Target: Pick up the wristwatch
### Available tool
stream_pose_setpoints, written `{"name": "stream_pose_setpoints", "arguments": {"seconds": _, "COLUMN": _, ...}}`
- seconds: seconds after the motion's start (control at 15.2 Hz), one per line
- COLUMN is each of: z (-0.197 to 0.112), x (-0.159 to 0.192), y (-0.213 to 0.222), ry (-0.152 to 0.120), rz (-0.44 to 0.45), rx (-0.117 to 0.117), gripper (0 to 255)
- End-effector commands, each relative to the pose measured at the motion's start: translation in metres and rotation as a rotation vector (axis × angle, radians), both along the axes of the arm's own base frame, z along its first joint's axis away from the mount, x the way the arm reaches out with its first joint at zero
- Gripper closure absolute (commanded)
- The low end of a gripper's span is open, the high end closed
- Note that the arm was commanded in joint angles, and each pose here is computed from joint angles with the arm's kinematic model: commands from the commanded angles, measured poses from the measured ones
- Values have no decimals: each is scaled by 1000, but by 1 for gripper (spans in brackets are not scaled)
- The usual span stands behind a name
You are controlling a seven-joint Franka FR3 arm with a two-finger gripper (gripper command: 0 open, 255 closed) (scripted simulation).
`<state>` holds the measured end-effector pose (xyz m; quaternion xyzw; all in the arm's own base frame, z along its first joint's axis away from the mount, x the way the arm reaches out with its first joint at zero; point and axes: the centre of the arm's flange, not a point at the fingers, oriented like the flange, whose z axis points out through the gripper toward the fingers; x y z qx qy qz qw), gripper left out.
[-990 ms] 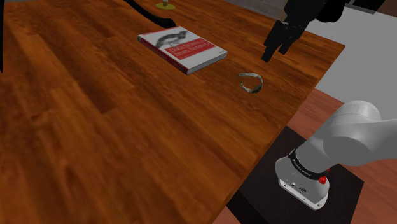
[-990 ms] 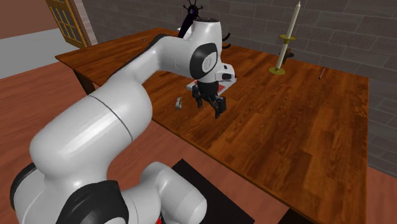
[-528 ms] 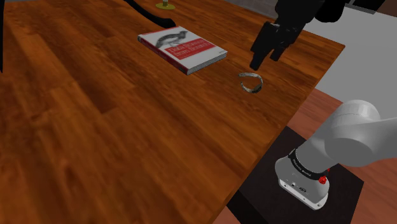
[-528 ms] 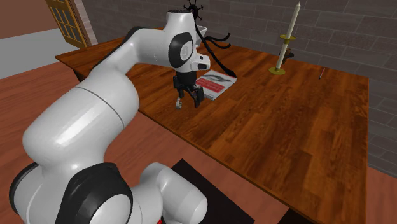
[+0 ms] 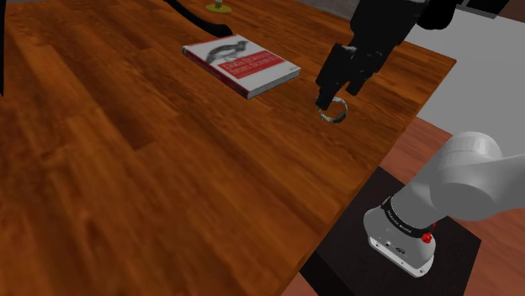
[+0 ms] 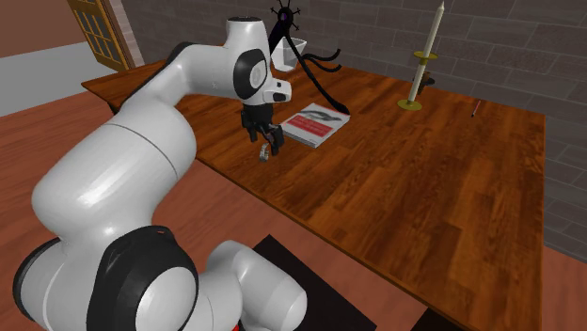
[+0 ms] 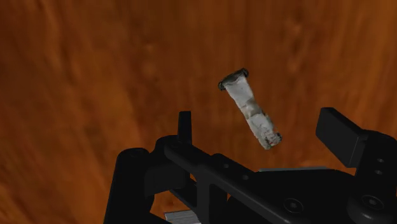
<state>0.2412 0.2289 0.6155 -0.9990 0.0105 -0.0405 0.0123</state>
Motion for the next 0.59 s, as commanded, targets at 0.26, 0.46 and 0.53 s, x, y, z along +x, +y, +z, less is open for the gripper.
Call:
{"name": "stream_pose_setpoints", "arguments": {"seconds": 0.26, "z": -25, "x": 0, "y": -1, "ry": 0, "rz": 0, "rx": 0, "gripper": 0}}
{"name": "stream_pose_setpoints", "arguments": {"seconds": 0.46, "z": -25, "x": 0, "y": -1, "ry": 0, "rz": 0, "rx": 0, "gripper": 255}}
{"name": "stream_pose_setpoints", "arguments": {"seconds": 0.53, "z": -25, "x": 0, "y": -1, "ry": 0, "rz": 0, "rx": 0, "gripper": 255}}
